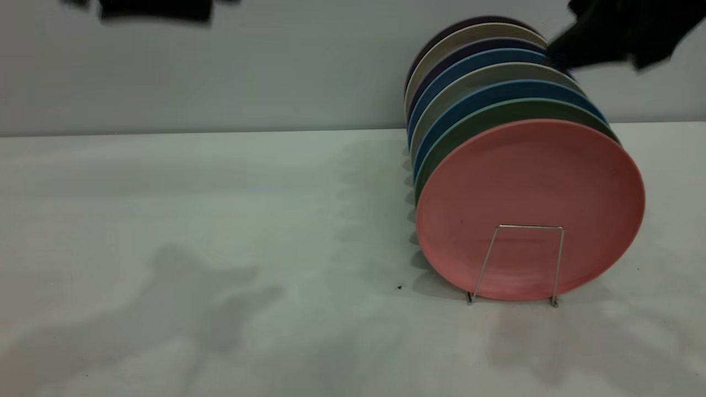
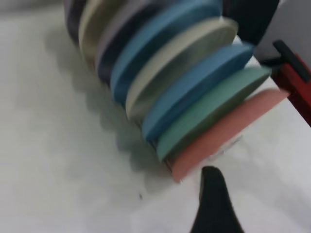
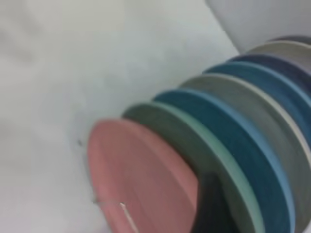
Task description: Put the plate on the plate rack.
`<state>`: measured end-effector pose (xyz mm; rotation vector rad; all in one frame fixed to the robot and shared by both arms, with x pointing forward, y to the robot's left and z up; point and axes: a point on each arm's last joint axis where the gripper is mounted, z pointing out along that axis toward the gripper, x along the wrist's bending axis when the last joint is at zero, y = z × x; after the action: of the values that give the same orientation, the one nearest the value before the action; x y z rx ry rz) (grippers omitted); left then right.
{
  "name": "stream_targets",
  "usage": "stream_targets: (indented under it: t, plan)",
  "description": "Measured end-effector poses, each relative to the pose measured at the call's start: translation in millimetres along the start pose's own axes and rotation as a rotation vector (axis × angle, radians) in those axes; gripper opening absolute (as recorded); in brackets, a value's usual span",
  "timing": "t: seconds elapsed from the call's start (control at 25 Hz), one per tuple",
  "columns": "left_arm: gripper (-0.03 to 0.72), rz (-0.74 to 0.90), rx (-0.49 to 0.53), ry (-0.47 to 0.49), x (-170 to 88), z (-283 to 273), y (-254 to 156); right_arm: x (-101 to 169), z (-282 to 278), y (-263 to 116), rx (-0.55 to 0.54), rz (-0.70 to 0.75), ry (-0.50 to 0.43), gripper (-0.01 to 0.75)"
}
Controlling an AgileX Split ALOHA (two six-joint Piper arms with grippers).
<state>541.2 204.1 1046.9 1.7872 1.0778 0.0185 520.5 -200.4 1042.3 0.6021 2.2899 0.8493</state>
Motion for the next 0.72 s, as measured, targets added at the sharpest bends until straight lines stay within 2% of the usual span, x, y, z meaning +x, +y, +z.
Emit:
stream_targets:
  t: [0.24,0.52,0.72]
  plan:
    - [0.518,0.186,-0.117,0.097,-48.4,-61.8,18.6,6.3,-47.5,9.0,0.013,0.155,0.016,0.475]
    - [0.518,0.283,-0.189,0.242,-102.0,-134.4,9.0,8.3,-116.1,-5.0,0.160,0.416,-0.129,0.430]
    - [0.518,0.276,-0.152,0.379,-124.8,-174.9,-15.8,15.5,-150.5,-18.4,0.262,0.547,-0.230,0.424]
